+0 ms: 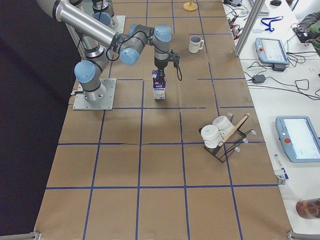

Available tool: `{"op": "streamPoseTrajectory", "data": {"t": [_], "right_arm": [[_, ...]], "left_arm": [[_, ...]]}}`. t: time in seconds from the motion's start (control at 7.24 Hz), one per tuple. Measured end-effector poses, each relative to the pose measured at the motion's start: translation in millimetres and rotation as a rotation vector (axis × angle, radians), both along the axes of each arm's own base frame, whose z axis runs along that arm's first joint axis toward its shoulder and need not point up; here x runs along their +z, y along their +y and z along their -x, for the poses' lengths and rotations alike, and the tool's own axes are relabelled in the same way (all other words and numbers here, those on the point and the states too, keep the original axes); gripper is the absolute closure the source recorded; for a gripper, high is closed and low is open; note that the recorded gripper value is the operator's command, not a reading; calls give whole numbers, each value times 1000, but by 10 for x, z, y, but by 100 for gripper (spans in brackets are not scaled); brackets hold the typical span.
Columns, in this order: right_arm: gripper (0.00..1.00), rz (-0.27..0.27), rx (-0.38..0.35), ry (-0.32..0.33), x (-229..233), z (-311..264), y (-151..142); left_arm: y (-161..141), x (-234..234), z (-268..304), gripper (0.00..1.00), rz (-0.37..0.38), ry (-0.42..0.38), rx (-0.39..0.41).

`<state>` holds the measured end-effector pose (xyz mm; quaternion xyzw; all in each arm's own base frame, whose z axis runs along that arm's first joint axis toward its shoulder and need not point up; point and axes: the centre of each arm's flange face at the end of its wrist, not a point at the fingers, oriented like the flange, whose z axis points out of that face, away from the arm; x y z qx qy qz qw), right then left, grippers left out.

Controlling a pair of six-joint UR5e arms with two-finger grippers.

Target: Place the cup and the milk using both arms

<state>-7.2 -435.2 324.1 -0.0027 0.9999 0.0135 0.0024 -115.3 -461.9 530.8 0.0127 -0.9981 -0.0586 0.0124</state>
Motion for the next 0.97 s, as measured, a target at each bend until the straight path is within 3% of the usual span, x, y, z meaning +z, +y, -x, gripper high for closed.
{"op": "streamPoseTrajectory", "data": {"t": [0.14, 0.28, 0.55, 0.97], "right_arm": [[24, -1, 0, -1, -1, 0, 1], [42, -3, 1, -2, -5, -1, 4], [52, -11, 6, -4, -10, -6, 17], [53, 5, 10, -2, 71, -4, 1]], "left_arm": [[-1, -1, 1, 0, 0, 0, 1], [-2, 1, 0, 0, 1, 0, 1], [-11, 7, 5, 0, 3, -1, -2], [-34, 17, 17, 0, 19, -2, -9]]}}
